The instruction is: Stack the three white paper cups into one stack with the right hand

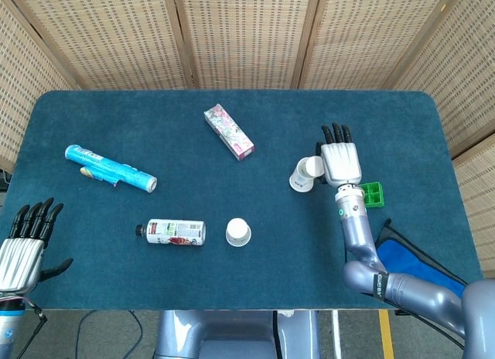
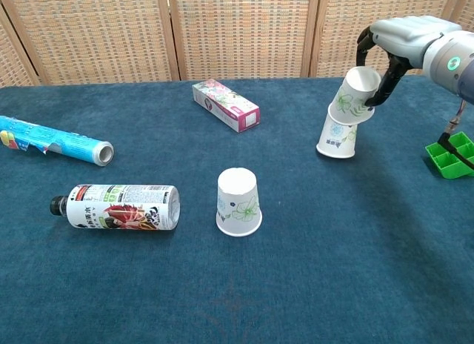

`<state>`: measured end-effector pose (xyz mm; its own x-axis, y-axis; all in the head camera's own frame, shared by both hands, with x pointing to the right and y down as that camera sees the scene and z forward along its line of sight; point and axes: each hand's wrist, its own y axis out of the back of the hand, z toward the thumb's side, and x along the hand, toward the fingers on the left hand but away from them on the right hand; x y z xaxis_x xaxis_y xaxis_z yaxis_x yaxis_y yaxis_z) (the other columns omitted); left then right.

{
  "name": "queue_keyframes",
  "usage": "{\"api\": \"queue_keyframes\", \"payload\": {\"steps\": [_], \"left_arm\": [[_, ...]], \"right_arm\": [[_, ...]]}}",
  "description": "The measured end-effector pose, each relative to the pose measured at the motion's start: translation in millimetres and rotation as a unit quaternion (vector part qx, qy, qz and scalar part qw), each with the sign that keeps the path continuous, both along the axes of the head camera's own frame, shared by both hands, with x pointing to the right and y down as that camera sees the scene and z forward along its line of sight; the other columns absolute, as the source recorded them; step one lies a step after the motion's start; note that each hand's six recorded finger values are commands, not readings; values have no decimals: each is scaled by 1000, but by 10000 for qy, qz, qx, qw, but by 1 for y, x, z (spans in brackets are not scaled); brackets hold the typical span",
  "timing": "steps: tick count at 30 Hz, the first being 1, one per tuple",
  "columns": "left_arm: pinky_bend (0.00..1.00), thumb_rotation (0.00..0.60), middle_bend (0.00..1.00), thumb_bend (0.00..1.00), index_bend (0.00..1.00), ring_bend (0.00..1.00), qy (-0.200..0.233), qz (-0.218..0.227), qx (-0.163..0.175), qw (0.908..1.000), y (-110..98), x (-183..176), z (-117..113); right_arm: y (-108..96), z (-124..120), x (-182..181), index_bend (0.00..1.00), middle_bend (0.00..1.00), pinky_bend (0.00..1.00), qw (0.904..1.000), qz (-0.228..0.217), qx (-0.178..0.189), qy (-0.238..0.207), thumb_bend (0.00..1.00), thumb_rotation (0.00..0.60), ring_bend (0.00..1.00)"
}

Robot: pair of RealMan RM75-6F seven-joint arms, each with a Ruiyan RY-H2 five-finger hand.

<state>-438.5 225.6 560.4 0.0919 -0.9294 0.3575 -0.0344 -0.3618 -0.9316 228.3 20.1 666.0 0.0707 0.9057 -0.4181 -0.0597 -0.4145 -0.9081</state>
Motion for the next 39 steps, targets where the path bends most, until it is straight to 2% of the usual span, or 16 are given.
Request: {"api": "queue_keyframes", "payload": {"steps": [11, 18, 20, 25, 27, 39], "left_arm": [[0, 600, 0, 10, 0, 0, 6, 30, -45, 10000, 1, 1, 2], [0, 600, 0, 10, 0, 0, 23, 59, -50, 10000, 2, 2, 1], [0, 600, 0, 9, 0, 0, 19, 66, -61, 10000, 2, 2, 2], [0, 600, 0, 9, 0, 0, 9, 72, -75, 9999, 2, 3, 3], [0, 600, 0, 9, 0, 0, 6, 63, -83, 9999, 2, 3, 4], [0, 600, 0, 10, 0, 0, 15, 60, -82, 9999, 2, 2, 4]], "right_arm": [[13, -5, -5, 603, 211, 121, 9993, -142, -311, 170, 302, 600, 56], [10, -5, -5, 586, 196, 121, 9991, -132, -338, 218, 300, 600, 56], [9, -4, -6, 565, 183, 120, 9992, -151, -305, 207, 297, 600, 56], [9, -2, -10, 355, 108, 109, 9992, -211, -279, 180, 254, 600, 45], [10, -2, -10, 318, 99, 108, 9992, -233, -270, 190, 246, 600, 41], [17, -8, -9, 315, 91, 107, 9991, -326, -238, 154, 244, 600, 41]]}}
